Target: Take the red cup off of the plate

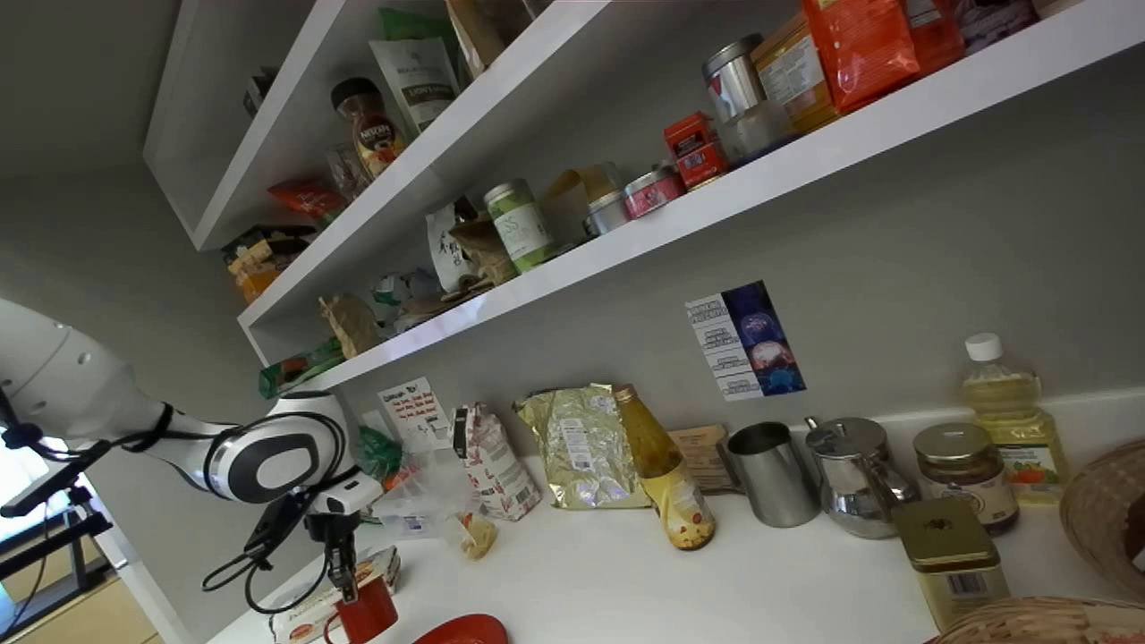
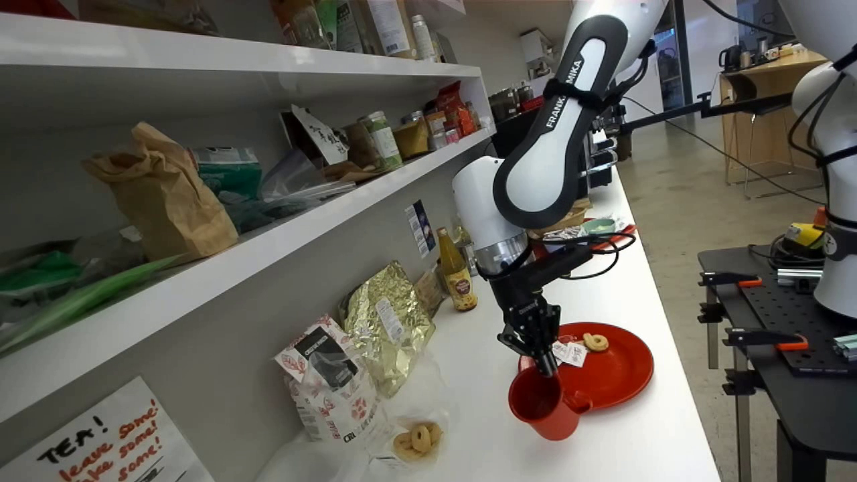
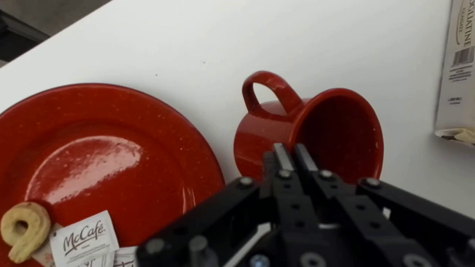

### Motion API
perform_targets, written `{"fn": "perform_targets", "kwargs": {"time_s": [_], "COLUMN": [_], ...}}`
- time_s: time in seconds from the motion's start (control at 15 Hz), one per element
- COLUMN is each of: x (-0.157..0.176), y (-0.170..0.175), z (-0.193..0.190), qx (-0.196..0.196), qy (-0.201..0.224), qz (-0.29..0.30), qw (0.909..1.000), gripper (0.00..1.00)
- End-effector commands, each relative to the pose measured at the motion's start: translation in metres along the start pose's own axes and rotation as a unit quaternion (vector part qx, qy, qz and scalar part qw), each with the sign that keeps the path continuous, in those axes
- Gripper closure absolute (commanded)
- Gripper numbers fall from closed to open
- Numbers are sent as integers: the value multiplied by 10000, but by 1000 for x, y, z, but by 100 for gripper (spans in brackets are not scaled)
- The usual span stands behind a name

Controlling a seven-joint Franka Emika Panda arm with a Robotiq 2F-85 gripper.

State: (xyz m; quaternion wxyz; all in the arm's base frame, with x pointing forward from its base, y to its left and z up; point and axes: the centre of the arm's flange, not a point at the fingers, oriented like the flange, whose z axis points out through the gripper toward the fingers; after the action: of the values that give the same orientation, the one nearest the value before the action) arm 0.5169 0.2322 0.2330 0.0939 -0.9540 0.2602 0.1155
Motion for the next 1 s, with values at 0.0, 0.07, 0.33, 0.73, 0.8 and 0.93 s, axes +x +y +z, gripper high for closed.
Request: {"fn": "perform_targets", "kwargs": {"time_s": [0.0, 0.07, 0.33, 0.73, 0.8, 0.93], "x": [5, 5, 3, 8, 6, 6], "y": [-9, -8, -2, 6, 6, 6], "z": [15, 19, 37, 53, 54, 46], "qx": [261, 278, 195, 130, 97, 78], "qy": [-278, -319, -225, -239, -279, -282], "qz": [226, 269, 288, 334, 233, 327], "qw": [9990, 9987, 9991, 9991, 9993, 9990], "gripper": [98, 98, 98, 98, 98, 67]}}
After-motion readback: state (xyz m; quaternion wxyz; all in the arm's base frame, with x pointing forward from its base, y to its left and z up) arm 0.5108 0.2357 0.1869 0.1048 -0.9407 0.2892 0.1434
